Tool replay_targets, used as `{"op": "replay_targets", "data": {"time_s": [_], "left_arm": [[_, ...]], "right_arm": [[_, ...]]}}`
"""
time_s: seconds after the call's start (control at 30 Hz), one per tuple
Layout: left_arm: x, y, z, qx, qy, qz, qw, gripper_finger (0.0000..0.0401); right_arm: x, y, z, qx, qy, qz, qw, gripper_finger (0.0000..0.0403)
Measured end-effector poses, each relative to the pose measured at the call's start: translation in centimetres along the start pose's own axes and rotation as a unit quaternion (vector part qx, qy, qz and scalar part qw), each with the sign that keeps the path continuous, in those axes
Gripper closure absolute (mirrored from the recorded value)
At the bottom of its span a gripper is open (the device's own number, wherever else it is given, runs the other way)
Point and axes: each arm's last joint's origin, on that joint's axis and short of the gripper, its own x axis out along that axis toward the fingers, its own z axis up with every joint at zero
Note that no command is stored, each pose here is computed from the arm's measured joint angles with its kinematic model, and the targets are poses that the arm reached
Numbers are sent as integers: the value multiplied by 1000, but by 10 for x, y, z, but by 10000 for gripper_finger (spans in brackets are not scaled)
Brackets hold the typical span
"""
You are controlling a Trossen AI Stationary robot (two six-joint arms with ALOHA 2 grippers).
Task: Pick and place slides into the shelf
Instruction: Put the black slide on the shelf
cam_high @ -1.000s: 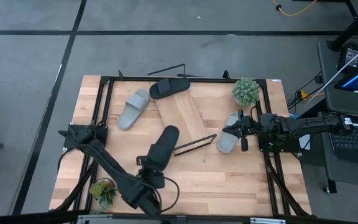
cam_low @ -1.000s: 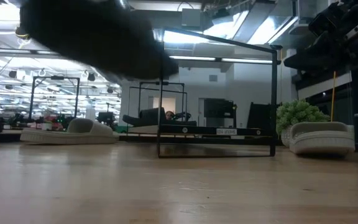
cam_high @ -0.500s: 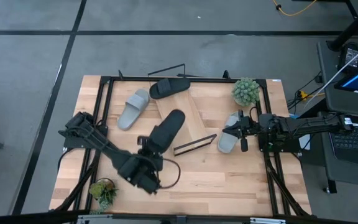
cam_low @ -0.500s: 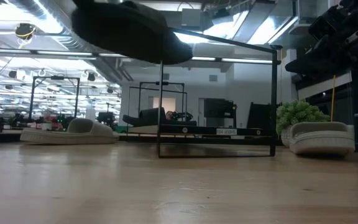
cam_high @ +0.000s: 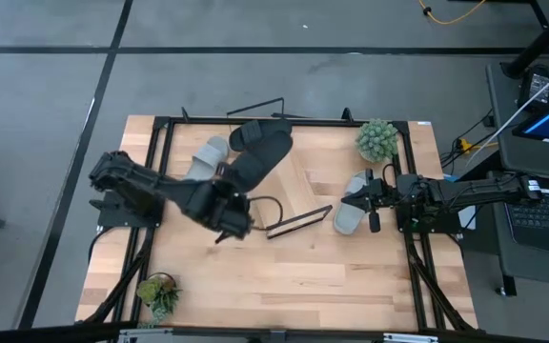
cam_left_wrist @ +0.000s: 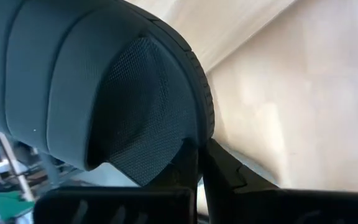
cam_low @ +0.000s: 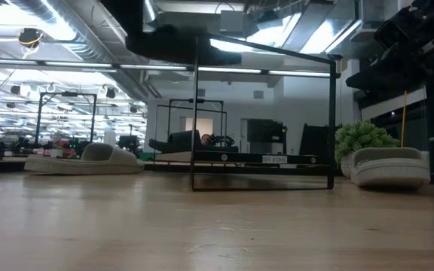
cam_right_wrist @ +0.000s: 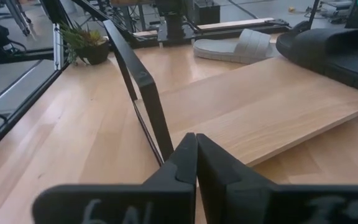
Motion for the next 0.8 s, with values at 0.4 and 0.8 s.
{"op": "replay_targets", "data": {"time_s": [0.4,0.8], "left_arm": [[56,30,11,82,-13,-42,996,401],[110,45,4,64,-11,-77,995,401]], "right_arm": [[0,0,0,-1,-1,0,1000,395],[0,0,0,-15,-1,0,1000,395]]}}
